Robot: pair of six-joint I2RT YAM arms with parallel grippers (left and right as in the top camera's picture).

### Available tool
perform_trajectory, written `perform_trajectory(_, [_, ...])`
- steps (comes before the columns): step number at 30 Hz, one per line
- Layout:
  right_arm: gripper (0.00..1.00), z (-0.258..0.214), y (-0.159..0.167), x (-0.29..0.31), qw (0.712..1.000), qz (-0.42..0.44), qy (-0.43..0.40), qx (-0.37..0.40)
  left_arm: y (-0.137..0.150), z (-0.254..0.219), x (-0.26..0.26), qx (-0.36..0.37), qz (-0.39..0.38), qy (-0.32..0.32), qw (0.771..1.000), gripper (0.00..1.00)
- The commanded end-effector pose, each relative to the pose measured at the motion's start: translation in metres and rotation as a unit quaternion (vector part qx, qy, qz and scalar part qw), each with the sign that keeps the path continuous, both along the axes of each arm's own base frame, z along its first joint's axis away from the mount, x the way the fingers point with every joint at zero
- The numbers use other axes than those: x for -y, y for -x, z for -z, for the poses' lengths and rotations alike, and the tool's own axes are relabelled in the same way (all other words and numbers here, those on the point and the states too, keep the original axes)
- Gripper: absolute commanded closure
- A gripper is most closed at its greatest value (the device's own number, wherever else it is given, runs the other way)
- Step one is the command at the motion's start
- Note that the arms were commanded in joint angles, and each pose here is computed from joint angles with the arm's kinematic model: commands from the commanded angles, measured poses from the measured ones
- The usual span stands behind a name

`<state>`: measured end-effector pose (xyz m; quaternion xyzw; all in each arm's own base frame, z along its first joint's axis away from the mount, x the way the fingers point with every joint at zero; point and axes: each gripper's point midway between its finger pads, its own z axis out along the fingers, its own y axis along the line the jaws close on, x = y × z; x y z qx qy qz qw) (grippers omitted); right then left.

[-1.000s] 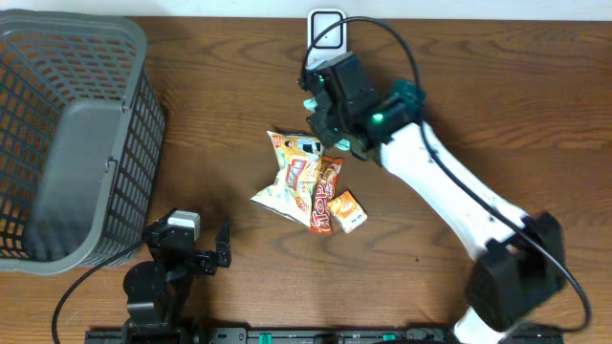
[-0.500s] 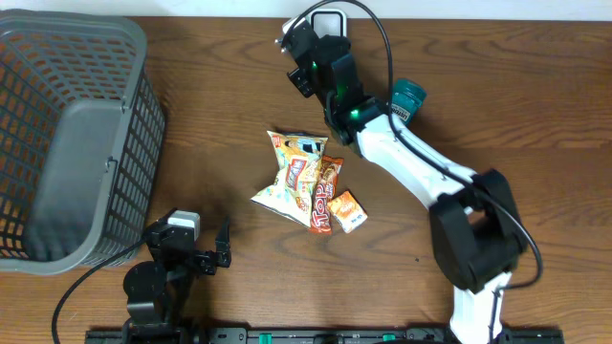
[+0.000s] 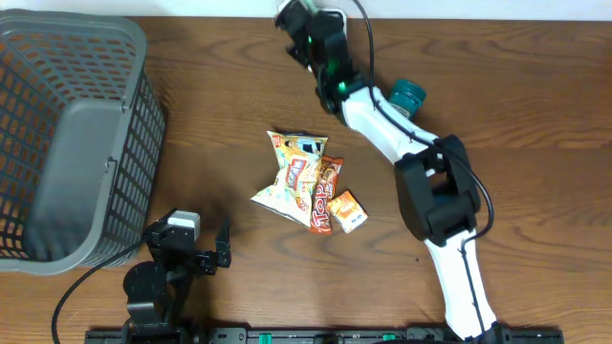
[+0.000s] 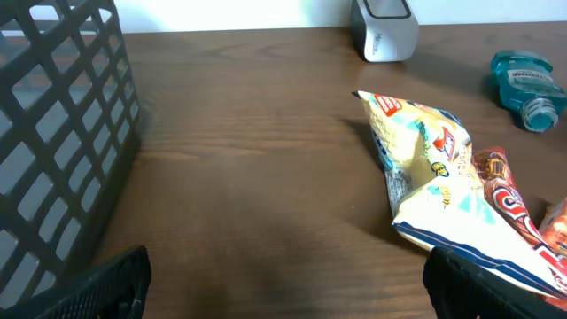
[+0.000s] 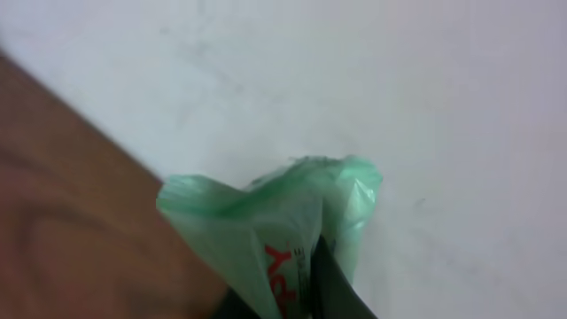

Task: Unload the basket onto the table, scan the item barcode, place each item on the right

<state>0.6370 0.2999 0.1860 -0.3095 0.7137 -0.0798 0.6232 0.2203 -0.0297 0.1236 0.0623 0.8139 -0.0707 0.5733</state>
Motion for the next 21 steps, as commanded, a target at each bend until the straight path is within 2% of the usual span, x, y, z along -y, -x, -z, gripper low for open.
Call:
perform_trajectory(1, [0.99, 0.007, -0.023, 0.001, 0.999, 0.004, 0.028, 0.015, 0.002, 0.012, -0.001, -0.019, -0.004, 0.004, 1.0, 0.02])
perform_trajectory(8, [0.99, 0.021, -0.036, -0.004, 0.999, 0.0, 0.037, 0.04, 0.002, 0.012, -0.001, -0.019, -0.004, 0.004, 1.0, 0.02])
perform_trajectory(21, [0.99, 0.039, -0.042, 0.017, 0.998, 0.023, 0.055, 0.016, 0.002, 0.012, -0.001, -0.019, -0.004, 0.004, 1.0, 0.02])
